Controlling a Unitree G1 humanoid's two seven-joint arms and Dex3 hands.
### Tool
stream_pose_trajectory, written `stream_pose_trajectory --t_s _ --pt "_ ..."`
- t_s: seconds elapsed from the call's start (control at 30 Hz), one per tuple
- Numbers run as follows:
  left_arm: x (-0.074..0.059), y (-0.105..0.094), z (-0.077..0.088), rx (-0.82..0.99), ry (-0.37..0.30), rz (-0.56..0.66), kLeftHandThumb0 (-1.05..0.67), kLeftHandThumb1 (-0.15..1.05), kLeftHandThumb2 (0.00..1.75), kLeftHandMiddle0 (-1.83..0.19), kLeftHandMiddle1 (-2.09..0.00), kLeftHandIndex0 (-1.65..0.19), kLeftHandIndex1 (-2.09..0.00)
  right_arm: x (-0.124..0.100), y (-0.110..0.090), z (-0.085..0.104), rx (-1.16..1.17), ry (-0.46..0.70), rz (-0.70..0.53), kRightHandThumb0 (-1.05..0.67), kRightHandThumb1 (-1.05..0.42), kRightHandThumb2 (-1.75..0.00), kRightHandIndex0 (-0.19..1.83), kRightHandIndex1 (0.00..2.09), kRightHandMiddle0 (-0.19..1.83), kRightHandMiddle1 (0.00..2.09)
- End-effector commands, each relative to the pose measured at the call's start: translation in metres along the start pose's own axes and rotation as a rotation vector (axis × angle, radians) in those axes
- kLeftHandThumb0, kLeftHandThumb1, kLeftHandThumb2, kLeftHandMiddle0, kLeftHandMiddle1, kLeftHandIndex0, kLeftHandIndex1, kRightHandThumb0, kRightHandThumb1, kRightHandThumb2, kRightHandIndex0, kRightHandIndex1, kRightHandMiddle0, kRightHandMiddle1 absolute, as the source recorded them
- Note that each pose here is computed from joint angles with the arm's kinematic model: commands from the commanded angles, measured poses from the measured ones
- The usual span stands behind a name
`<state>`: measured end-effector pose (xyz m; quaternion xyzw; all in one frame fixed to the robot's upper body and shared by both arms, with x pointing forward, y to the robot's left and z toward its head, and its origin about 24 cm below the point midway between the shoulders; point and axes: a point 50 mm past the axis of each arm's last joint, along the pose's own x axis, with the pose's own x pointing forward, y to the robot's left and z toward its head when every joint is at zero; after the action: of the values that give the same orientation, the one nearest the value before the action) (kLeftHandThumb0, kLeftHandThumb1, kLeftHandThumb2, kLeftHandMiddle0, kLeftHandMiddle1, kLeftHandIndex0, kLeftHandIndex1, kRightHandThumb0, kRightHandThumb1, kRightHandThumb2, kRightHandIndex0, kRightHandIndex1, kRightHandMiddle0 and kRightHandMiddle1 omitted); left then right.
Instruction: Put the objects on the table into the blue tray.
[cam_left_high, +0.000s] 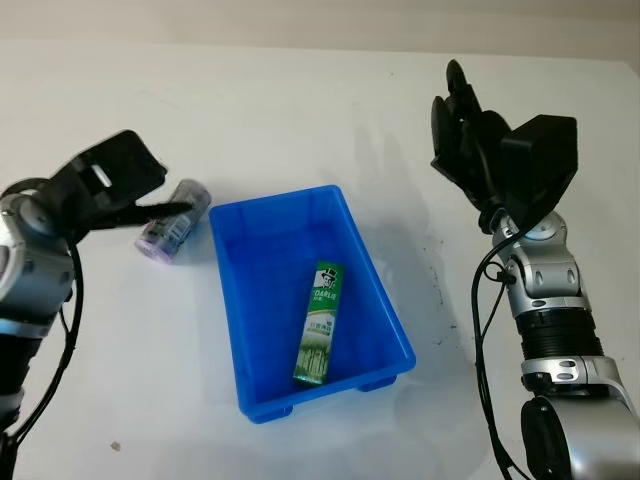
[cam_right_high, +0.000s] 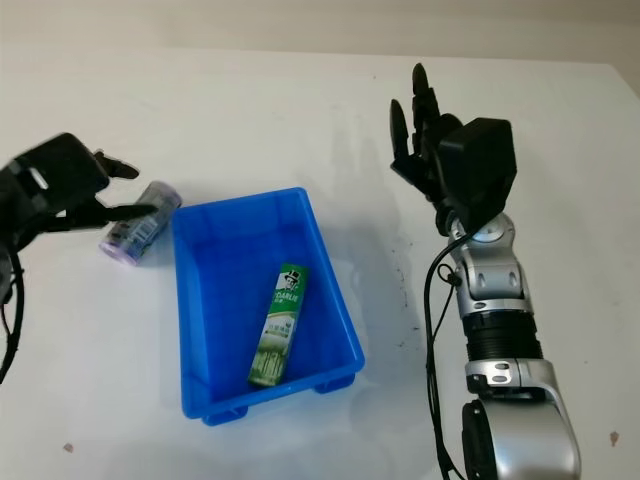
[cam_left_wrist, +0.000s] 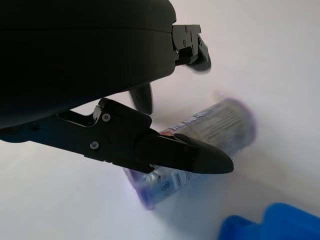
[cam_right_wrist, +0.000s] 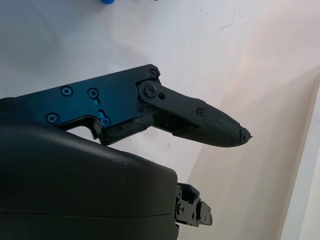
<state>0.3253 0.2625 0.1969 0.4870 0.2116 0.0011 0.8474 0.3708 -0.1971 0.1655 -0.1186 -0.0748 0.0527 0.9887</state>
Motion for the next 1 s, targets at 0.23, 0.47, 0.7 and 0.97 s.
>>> stream_pose_trajectory --t_s 0.23,0.47,0.7,0.97 --pt "0.011 -0.008 0.005 0.133 0.016 -0.033 -0.8 1.05 0.13 -0.71 -2.09 0.09 -1.08 -0.001 -0.004 0.004 0.003 -0.012 -0.003 -0.67 -1.05 -0.79 -0.19 0.0 -0.19 0.0" --pt "0.015 -0.015 -0.002 0.231 -0.015 -0.04 -0.8 1.05 0.16 -0.95 -2.09 -0.02 -2.04 -0.001 -0.004 0.003 0.032 -0.017 0.0 -0.66 -1.05 -0.78 -0.19 0.0 -0.19 0.0" --pt "0.016 -0.022 -0.006 0.289 0.02 -0.069 -0.79 1.05 0.15 -0.8 -2.09 -0.1 -1.99 0.0 -0.008 0.003 0.012 -0.018 0.002 -0.67 -1.05 -0.78 -0.19 0.0 -0.19 0.0" --pt "0.018 -0.032 -0.009 0.464 0.01 -0.036 -0.65 1.04 0.08 -0.04 -2.03 0.13 -0.48 0.001 -0.008 0.004 0.033 -0.029 0.008 -0.65 -1.05 -0.8 -0.19 0.0 -0.19 0.0"
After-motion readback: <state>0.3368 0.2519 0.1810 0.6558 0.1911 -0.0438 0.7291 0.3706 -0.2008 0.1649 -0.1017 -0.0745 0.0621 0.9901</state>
